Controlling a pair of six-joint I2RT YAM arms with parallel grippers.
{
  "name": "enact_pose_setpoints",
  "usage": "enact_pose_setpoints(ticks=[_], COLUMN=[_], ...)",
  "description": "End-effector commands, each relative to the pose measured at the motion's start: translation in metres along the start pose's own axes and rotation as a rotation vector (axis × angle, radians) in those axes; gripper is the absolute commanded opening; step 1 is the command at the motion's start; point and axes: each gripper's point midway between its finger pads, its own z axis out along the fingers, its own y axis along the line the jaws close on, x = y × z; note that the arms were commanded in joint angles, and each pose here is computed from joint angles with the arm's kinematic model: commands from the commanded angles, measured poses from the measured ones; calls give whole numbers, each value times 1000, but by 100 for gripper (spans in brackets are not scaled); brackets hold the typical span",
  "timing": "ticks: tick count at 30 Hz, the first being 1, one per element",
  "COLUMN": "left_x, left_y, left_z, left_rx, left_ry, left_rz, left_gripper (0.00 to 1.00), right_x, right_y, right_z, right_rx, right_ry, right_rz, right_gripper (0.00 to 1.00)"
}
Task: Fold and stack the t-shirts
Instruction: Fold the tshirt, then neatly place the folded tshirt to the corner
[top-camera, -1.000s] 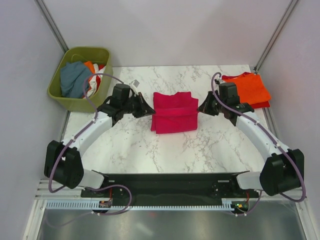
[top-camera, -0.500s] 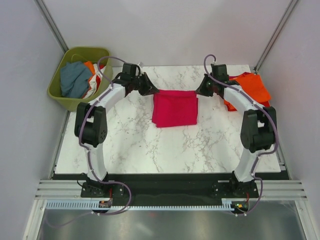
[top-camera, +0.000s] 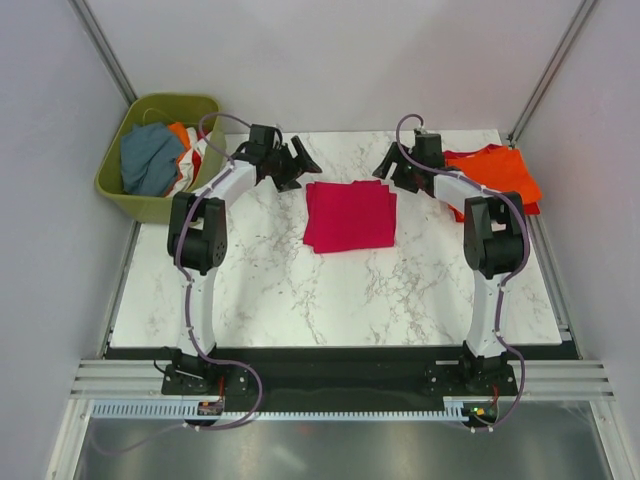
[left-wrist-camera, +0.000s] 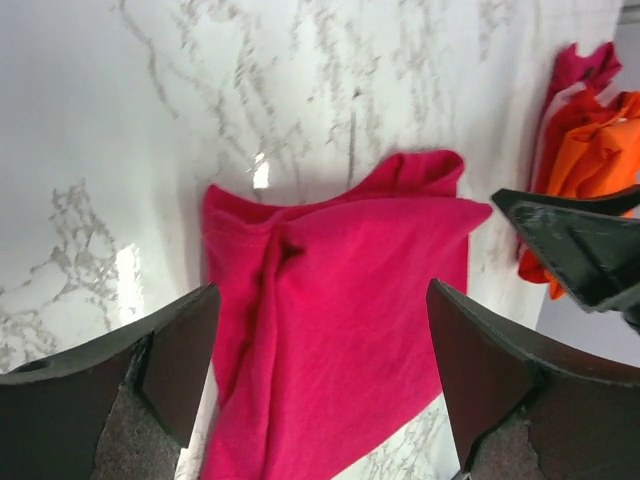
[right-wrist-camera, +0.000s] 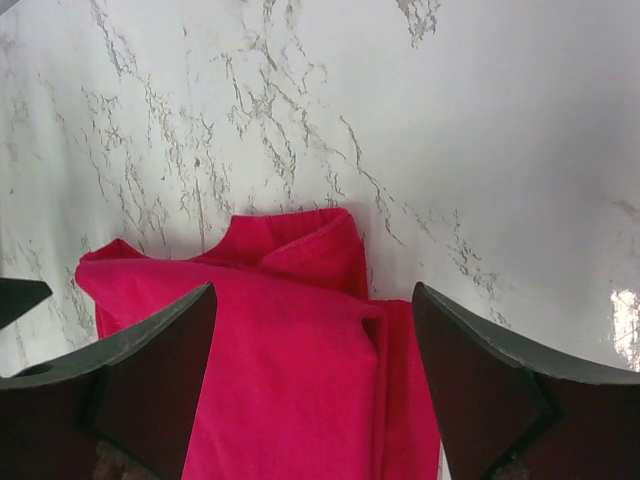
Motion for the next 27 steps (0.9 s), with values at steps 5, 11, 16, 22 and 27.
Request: enact_pose_setpoints(ticks=[5,11,16,22,27], left_x=[14,25,29,33,36], left_y=[18,33,27,28,31], left_z=[-13,-17,-4,8,13], left_rx=[-136,-143,-72,-45,-48], left_ry=[-81,-104,-82,-56,-44], left_rz=[74,109,119,98,90], left_gripper=[91,91,89,84,79], right_x=[-14,1,4,9,11], right_y=[-5,-12,-4,-15,-26], right_z=[-21,-12,-8,-8,-12], right_rx=[37,-32,-102,-96,-84], right_ry=[-71,0,-1,7,3], right_rz=[-126,-103,-95,-62,-26], right_gripper=[86,73,71,70,67])
